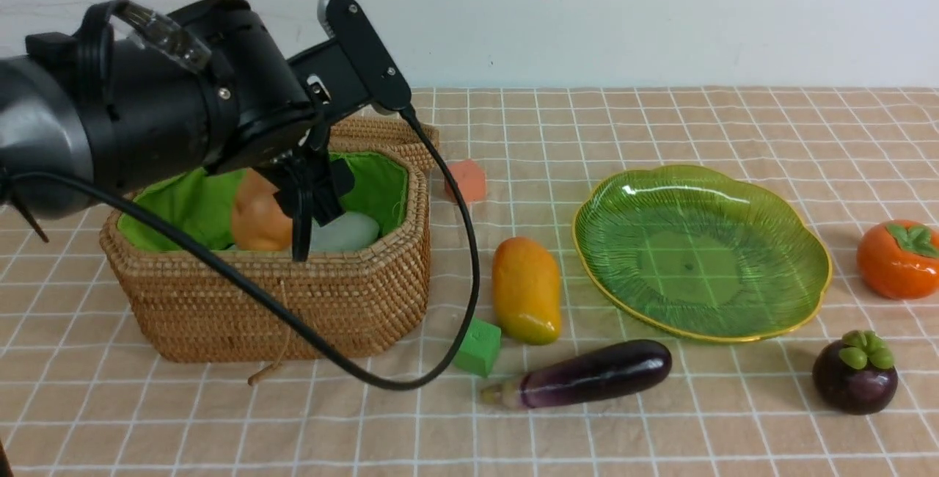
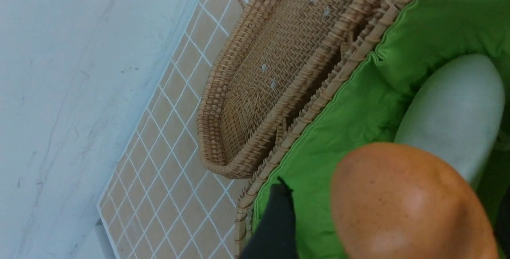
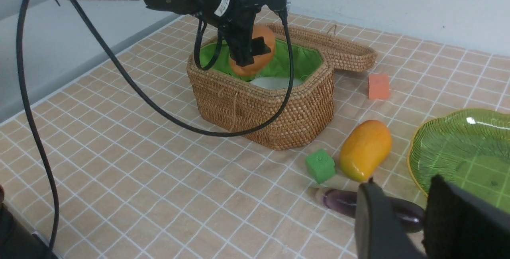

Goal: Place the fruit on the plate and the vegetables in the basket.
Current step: Grab a potato with your left arm and place it in the basket on the left, then use the left arm to grab an eggplant and put it into the left basket, then grab the mango with your left arm and place it on the right plate, then use the right arm to grab a mangosteen and put it into the right plate

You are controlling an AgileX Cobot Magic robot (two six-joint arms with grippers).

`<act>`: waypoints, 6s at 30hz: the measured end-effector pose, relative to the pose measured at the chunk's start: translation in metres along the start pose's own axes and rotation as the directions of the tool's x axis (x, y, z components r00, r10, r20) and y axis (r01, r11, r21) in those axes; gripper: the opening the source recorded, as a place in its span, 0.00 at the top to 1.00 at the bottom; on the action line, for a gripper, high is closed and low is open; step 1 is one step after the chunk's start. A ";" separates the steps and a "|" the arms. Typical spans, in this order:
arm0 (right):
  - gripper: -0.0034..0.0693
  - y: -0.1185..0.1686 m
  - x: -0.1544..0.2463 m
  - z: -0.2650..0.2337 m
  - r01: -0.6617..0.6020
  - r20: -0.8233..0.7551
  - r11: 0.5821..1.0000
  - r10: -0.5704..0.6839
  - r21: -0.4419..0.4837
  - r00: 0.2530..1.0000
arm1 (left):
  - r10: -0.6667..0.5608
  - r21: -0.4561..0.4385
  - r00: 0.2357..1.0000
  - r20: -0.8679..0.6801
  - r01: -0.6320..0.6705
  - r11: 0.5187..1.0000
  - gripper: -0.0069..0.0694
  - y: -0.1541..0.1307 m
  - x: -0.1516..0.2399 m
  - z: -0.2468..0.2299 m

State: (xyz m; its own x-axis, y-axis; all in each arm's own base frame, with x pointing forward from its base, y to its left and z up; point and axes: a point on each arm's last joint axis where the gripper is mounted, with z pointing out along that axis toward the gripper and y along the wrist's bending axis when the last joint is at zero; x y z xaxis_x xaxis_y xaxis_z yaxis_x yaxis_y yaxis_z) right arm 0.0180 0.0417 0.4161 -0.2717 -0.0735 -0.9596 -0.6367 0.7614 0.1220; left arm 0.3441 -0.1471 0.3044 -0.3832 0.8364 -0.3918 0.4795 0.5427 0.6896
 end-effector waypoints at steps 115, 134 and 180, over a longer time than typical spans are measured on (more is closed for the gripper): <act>0.64 -0.001 0.004 -0.031 0.001 -0.207 0.990 0.028 0.140 0.978 | -0.457 0.318 0.844 -0.280 0.531 0.785 0.19 -0.149 -0.108 0.106; 0.64 -0.007 0.005 -0.032 0.026 -0.220 0.979 0.020 0.200 0.975 | -0.572 0.555 0.799 0.185 0.395 0.732 0.20 -0.126 -0.201 0.007; 0.61 -0.203 0.056 0.164 -0.116 -0.531 0.722 0.598 0.683 0.600 | -0.671 0.658 0.730 0.127 0.445 0.608 0.93 0.006 0.068 -0.277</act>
State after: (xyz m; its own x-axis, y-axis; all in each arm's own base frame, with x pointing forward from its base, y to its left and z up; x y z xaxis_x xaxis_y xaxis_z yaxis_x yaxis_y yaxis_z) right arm 0.2506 -0.0111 0.2960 -0.9272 0.0696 -0.3681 0.0646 0.9976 0.0259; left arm 0.1018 -0.1081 0.4502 -0.5015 0.2562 -0.8263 0.6404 0.7522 -0.1555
